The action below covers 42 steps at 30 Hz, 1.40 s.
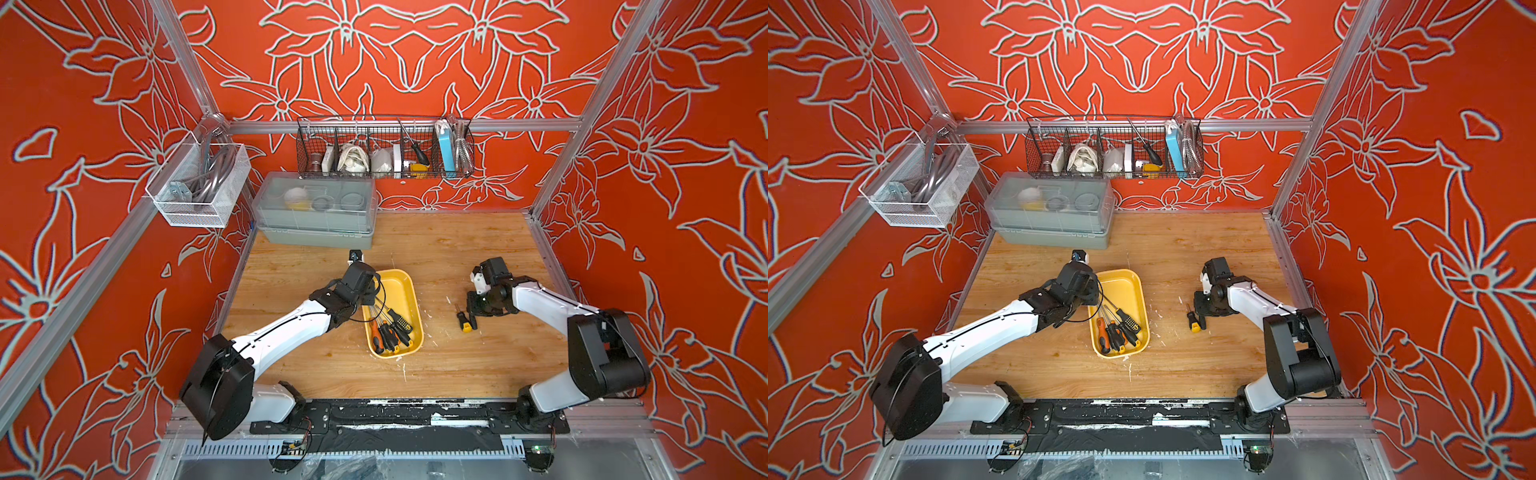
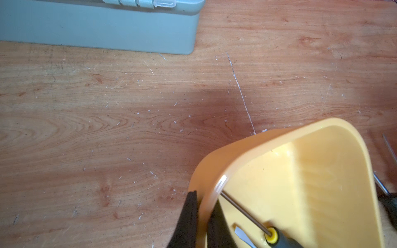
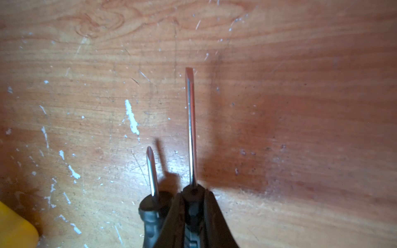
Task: Take out the screwdriver from the storage box
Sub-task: Place the screwdriver at the center of the board.
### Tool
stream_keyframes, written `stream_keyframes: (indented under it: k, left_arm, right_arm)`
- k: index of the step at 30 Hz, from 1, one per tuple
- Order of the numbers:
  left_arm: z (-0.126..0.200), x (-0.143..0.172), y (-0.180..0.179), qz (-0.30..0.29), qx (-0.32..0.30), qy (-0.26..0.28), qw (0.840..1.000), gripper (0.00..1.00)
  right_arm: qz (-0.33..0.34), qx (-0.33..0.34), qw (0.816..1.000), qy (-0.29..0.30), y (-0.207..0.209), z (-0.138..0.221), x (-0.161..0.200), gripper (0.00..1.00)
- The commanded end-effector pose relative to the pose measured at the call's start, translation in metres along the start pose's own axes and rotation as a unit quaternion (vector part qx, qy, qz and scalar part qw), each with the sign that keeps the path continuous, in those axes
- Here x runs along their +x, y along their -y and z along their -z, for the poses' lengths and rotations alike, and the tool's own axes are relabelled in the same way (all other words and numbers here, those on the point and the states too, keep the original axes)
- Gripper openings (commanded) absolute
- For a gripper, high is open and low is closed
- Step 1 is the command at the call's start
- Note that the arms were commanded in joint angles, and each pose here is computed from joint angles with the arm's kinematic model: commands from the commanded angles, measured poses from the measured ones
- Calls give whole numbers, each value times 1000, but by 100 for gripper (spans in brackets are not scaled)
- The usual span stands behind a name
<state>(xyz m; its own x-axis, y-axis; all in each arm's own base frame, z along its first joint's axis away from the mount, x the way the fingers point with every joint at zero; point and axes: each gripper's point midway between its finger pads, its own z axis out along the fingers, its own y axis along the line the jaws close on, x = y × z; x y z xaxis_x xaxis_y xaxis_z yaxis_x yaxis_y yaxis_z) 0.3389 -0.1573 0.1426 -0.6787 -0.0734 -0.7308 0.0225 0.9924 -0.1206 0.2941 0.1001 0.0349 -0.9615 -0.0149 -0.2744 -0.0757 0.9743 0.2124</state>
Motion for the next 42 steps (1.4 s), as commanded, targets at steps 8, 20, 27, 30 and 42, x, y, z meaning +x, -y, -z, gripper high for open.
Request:
stream_keyframes:
  k: [8, 20, 27, 30, 42]
  left_arm:
    - [8, -21, 8, 16, 19, 35, 999, 0]
    - [11, -24, 7, 17, 19, 40, 999, 0]
    - [11, -25, 7, 19, 20, 42, 999, 0]
    - [10, -24, 6, 20, 20, 40, 999, 0]
    - [11, -26, 6, 24, 23, 42, 999, 0]
  right_arm:
    - [-10, 25, 1000, -5, 8, 1, -9, 0]
    - [-1, 49, 999, -18, 14, 0, -11, 0]
    - [2, 49, 999, -25, 14, -1, -11, 1]
    - [1, 51, 998, -25, 15, -2, -12, 2]
    - [3, 52, 998, -44, 14, -9, -10, 3]
